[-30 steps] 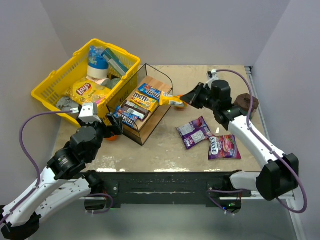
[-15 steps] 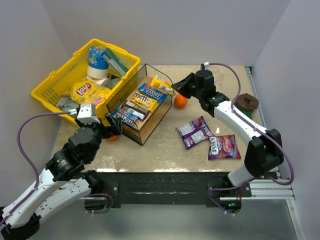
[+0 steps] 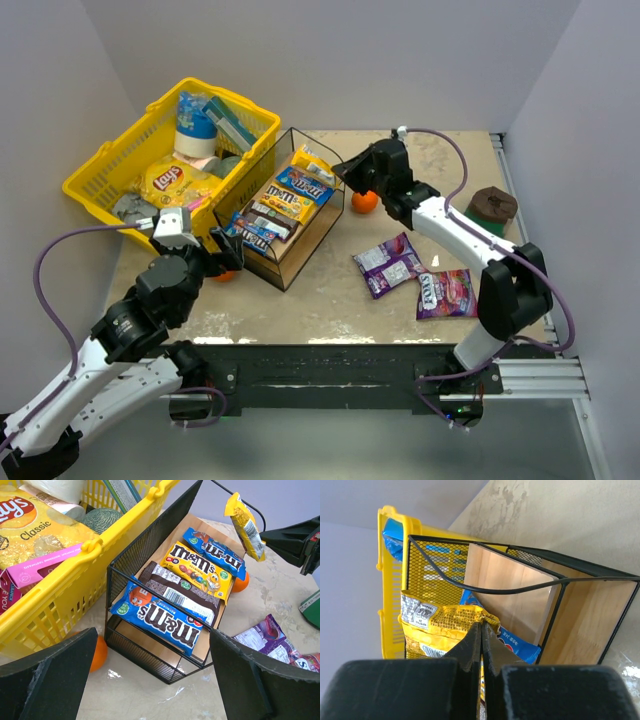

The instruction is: Place and organize the candy bags onto the shelf

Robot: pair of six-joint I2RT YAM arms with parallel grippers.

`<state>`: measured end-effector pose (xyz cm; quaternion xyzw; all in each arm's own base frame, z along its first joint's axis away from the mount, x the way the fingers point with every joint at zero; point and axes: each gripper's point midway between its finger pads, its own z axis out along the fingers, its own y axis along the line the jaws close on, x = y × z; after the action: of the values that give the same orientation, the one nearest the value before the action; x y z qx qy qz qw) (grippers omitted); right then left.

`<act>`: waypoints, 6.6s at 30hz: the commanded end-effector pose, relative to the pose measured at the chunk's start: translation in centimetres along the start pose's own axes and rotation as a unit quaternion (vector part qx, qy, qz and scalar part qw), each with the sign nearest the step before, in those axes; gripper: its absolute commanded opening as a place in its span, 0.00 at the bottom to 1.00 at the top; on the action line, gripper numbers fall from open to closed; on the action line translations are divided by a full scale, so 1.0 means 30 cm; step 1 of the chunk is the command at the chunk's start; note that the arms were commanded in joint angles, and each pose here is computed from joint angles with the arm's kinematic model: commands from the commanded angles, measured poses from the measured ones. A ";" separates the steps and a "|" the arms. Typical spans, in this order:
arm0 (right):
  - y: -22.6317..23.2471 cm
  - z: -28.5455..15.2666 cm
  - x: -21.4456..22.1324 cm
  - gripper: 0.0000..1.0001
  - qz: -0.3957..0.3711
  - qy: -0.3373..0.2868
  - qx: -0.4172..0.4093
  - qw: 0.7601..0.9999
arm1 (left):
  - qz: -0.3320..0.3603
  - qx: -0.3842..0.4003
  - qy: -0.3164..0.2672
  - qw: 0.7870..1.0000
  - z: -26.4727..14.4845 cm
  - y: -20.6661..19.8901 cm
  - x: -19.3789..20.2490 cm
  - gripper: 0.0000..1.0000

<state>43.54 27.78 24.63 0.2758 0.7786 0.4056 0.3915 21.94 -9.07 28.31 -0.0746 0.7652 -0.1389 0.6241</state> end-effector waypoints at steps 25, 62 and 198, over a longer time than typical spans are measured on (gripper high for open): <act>0.019 0.064 -0.048 0.14 0.055 -0.082 0.021 0.995 | -0.008 -0.004 -0.015 1.000 -0.004 0.007 -0.022 0.99; 0.078 0.153 0.080 0.11 -0.144 0.029 -0.030 0.989 | -0.009 -0.010 -0.013 1.000 -0.006 0.018 -0.013 1.00; -0.633 -0.479 0.337 0.00 -0.163 0.184 0.072 0.967 | 0.041 0.124 0.036 0.991 -0.018 -0.144 0.038 1.00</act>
<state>23.79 17.20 4.96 0.1148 0.9244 0.2448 0.2690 20.85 -13.48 27.82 0.0416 0.7766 -0.2057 0.5940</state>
